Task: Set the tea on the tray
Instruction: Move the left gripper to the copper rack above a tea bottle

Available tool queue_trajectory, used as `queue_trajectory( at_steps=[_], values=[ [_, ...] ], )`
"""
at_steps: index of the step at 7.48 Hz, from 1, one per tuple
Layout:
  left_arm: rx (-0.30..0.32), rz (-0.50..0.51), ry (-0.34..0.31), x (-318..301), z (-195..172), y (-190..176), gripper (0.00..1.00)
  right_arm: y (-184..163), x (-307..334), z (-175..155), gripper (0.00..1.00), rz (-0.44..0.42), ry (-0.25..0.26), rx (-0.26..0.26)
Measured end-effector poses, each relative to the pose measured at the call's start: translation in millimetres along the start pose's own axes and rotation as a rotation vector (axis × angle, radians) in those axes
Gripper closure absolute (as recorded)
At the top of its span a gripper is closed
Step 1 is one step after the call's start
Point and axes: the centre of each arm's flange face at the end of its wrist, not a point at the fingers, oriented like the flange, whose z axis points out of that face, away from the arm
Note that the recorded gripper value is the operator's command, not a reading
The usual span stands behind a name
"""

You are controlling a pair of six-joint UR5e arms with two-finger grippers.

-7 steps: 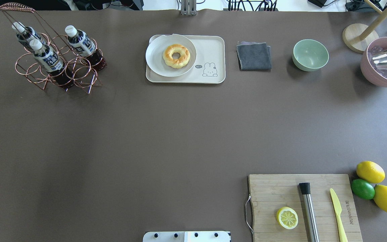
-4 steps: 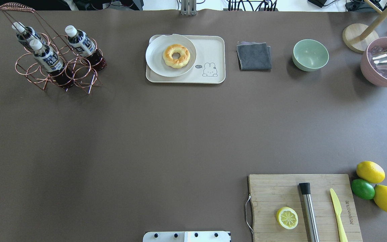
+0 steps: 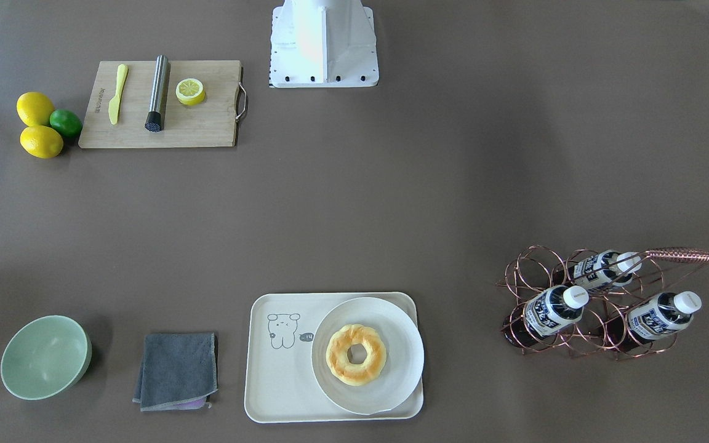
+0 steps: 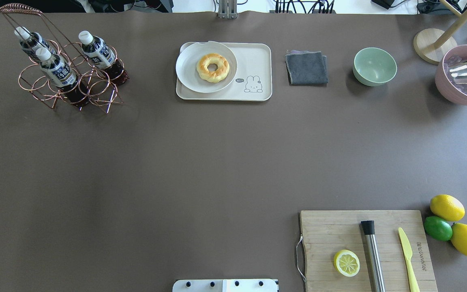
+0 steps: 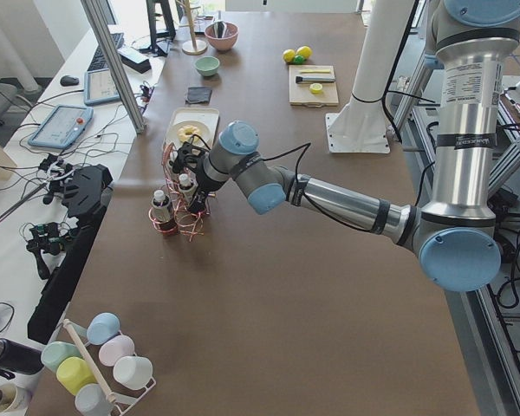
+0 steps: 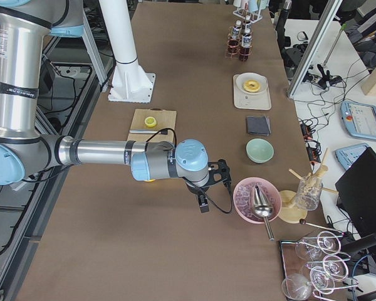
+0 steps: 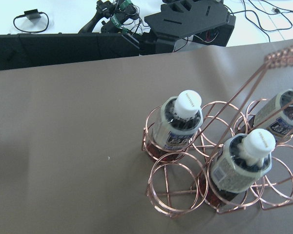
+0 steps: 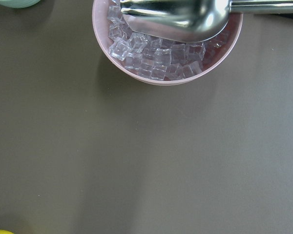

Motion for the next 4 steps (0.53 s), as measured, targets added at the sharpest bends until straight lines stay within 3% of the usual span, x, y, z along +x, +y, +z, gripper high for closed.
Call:
queue_trajectory(
  at_steps=[2, 4],
  values=[
    [0.040, -0.002, -0.032, 45, 30, -4, 0.03, -2, -4, 5, 0.00, -0.010, -0.008, -0.008],
    [0.046, -0.020, -0.019, 87, 56, -6, 0.03, -6, -8, 9, 0.00, -0.027, -0.007, -0.015]
  ],
)
